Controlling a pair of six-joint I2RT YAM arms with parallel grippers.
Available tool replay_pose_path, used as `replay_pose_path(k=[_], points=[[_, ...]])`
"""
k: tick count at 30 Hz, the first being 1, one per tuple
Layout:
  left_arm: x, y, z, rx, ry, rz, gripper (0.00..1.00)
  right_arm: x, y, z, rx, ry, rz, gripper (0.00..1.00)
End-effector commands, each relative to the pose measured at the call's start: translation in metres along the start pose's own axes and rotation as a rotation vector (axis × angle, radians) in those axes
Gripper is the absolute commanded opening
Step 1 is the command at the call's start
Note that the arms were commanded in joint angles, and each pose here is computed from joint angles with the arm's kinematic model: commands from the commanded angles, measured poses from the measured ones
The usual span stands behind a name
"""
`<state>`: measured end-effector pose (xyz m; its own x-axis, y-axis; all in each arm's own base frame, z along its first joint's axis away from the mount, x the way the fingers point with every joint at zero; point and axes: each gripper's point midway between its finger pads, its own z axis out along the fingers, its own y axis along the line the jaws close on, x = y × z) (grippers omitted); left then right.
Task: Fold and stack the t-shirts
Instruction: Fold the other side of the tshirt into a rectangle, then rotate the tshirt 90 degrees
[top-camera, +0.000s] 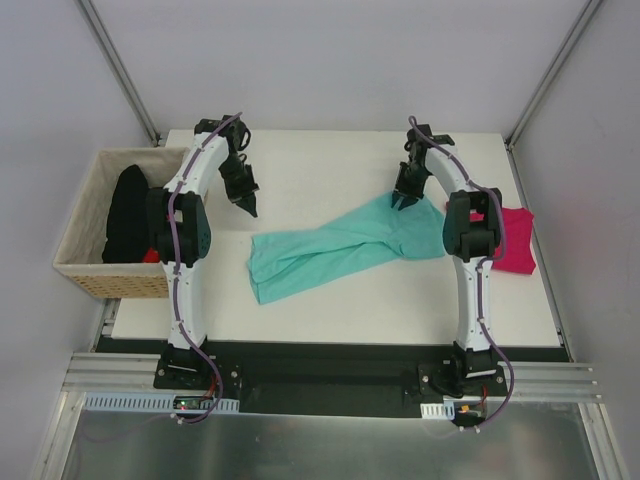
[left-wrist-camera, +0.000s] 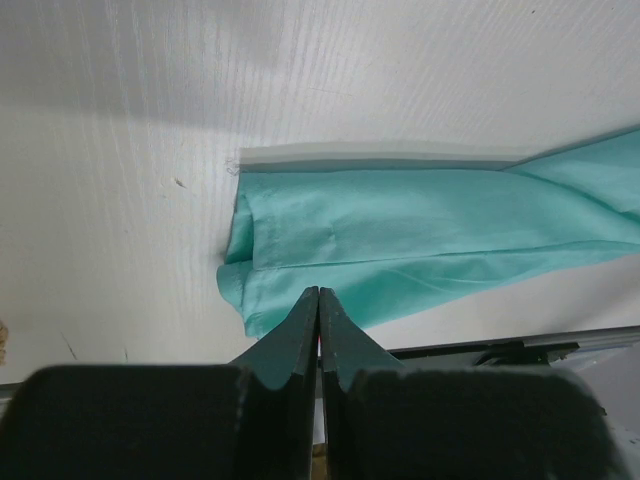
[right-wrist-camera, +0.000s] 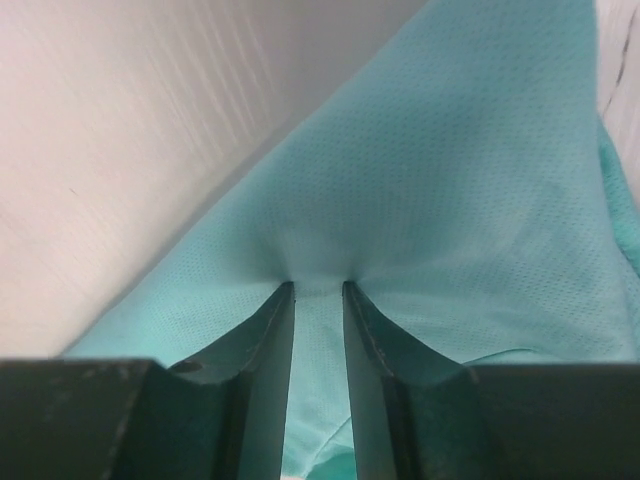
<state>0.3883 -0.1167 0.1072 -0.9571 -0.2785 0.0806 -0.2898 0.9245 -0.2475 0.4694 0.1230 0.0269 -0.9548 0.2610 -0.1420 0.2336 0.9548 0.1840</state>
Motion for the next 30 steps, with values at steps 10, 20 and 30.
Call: replay_pose_path(k=[10,20,30], points=[[0.03,0.007,-0.042,-0.023,-0.045,-0.019,0.0,-0.055,0.024,-0.006,-0.274,-0.095,0.052,0.32],[0.029,-0.003,-0.055,0.033,-0.097,-0.014,0.0,-0.097,0.004,-0.11,-0.219,-0.359,-0.043,0.51],[0.027,-0.014,-0.066,0.076,-0.135,0.015,0.0,-0.067,-0.031,-0.134,-0.113,-0.365,-0.04,0.45]])
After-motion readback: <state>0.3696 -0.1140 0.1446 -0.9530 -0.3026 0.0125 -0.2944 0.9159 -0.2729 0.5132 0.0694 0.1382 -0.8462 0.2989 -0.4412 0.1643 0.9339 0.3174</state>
